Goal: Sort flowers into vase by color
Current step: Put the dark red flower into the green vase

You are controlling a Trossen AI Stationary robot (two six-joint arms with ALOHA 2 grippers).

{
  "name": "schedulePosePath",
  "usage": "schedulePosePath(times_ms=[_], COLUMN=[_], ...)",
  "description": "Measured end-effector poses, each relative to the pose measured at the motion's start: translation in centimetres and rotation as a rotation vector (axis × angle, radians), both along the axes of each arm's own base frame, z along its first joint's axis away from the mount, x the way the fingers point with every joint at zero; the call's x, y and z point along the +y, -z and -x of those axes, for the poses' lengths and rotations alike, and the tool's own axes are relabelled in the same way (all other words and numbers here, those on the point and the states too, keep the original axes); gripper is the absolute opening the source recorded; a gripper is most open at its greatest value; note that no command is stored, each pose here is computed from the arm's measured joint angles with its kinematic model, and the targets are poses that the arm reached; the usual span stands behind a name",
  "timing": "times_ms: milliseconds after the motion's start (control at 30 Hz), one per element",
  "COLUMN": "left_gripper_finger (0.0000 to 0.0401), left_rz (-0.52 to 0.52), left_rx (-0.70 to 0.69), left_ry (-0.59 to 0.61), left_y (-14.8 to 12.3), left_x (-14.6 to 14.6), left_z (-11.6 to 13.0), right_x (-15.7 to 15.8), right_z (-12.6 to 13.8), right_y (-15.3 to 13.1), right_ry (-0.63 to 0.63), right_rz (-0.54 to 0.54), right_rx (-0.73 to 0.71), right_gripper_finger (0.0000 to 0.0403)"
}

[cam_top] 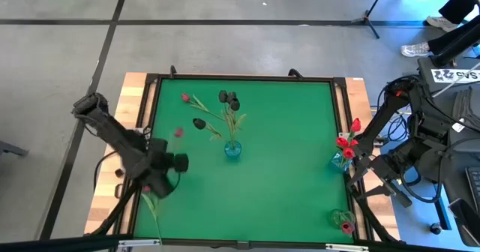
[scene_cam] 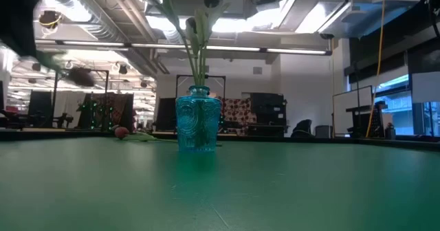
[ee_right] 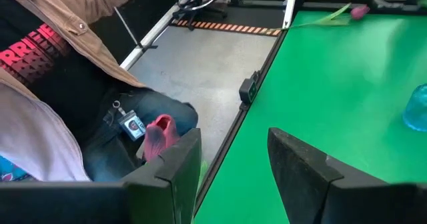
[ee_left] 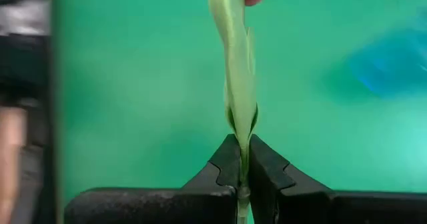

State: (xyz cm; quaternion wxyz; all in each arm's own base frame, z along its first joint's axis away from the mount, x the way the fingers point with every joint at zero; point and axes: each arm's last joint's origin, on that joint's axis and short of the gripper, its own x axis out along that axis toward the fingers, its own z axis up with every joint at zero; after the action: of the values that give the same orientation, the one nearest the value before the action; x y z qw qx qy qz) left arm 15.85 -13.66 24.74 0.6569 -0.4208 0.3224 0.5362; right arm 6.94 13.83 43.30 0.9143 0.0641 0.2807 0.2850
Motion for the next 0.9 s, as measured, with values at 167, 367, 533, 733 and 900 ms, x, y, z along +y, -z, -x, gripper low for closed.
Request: schedulePosePath(times_ms=[167, 367, 533, 733, 900], left_gripper_finger=[0.0007, 0.0007, 0.0007, 0.0007, 0.0007], left_rz=[-0.024, -0.035, -0.382, -0.671, -0.734], left_rx=[-0.271, -0.513, -0.712, -0.647, -0.701], left_ry=[0.319, 0.527, 0.589, 0.588, 0.687], left_y=[-1.2, 0.2, 0.9, 2.0, 2.3], left_x=[-5.1, -10.5, -12.8, -12.0, -10.6], left_z=[0.0, -1.1, -4.2, -11.0, -16.0], right_x=[0.0, 0.0, 0.1, 0.3, 1.5], right_z=[-0.2, -0.4, -0.7, -1.0, -2.7], right_y=[-0.3, -0.8, -1.7, -2.2, -1.4], right_ry=[0.013, 0.073, 0.146, 0.217, 0.239], right_rz=[0.026, 0.079, 0.071, 0.068, 0.123], right_rx=[-0.072, -0.192, -0.299, -0.365, -0.336], right_gripper_finger=[0.0172, 0.0172, 0.0172, 0.0174, 0.0209])
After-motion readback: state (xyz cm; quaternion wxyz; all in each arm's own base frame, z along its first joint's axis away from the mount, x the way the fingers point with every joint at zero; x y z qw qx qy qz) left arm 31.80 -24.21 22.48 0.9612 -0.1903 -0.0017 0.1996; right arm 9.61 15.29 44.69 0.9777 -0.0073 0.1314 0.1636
